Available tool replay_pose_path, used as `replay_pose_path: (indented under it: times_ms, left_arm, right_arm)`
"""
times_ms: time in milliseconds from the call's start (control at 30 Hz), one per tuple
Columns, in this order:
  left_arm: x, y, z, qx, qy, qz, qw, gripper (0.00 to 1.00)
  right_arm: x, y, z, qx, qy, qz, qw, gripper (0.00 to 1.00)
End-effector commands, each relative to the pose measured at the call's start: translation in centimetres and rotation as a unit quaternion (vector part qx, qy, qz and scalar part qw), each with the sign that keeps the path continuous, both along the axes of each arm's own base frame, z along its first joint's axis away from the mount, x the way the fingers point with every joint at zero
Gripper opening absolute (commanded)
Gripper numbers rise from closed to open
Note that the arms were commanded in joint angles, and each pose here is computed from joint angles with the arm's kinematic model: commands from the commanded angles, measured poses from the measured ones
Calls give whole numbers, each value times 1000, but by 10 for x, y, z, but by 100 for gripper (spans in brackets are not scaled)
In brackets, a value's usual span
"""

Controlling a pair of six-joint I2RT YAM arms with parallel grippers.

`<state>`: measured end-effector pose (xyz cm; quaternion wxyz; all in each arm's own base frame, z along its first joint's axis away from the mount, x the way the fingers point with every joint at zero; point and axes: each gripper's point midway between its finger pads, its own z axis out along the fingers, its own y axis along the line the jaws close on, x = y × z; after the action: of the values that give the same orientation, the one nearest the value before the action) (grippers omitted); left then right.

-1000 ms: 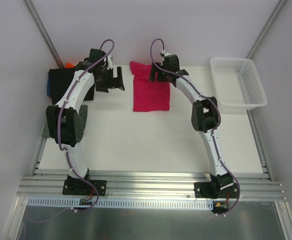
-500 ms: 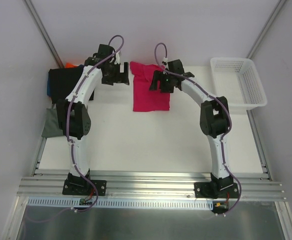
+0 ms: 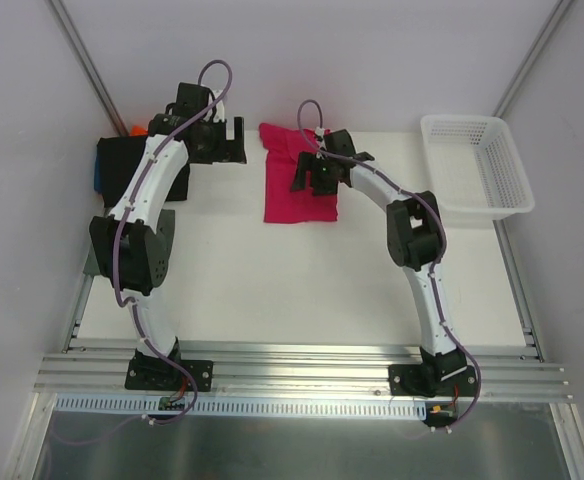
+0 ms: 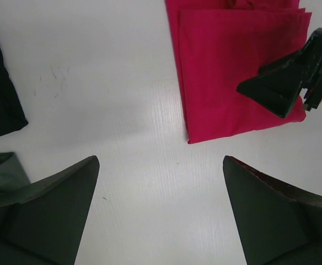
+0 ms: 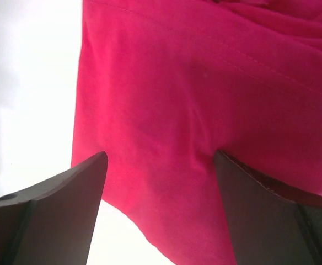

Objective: Fold and stack the t-shirts
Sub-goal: Fold the tshirt

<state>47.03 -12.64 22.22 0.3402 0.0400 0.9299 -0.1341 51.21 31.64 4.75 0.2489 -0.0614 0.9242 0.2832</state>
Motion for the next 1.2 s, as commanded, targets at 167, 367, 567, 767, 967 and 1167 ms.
replay_pose_path:
  times_ms: [167, 367, 567, 767, 967, 1167]
  left_arm:
    - [3, 13, 29, -2, -34, 14, 999, 97]
    - [-17, 6, 7, -30, 16, -1, 999, 97]
    - [-75, -7, -43, -99, 140, 1, 985, 94]
    - [-113, -12, -75, -124, 207, 9, 971, 94]
    - [-113, -23, -83, -149, 233, 0, 961, 91]
    - [-125, -31, -102, -167, 269, -4, 949, 87]
  right_arm:
    - [-100, -10, -22, -3, 136, 15, 991, 83]
    - [-123, -31, -20, -21, 154, 14, 988, 84]
    - [-138, -38, -15, -32, 159, 25, 986, 84]
    - [-145, -55, -6, -38, 153, 19, 987, 84]
    - [-118, -60, 45, -40, 84, 23, 995, 83]
    - [-144, -92, 77, -76, 57, 4, 995, 82]
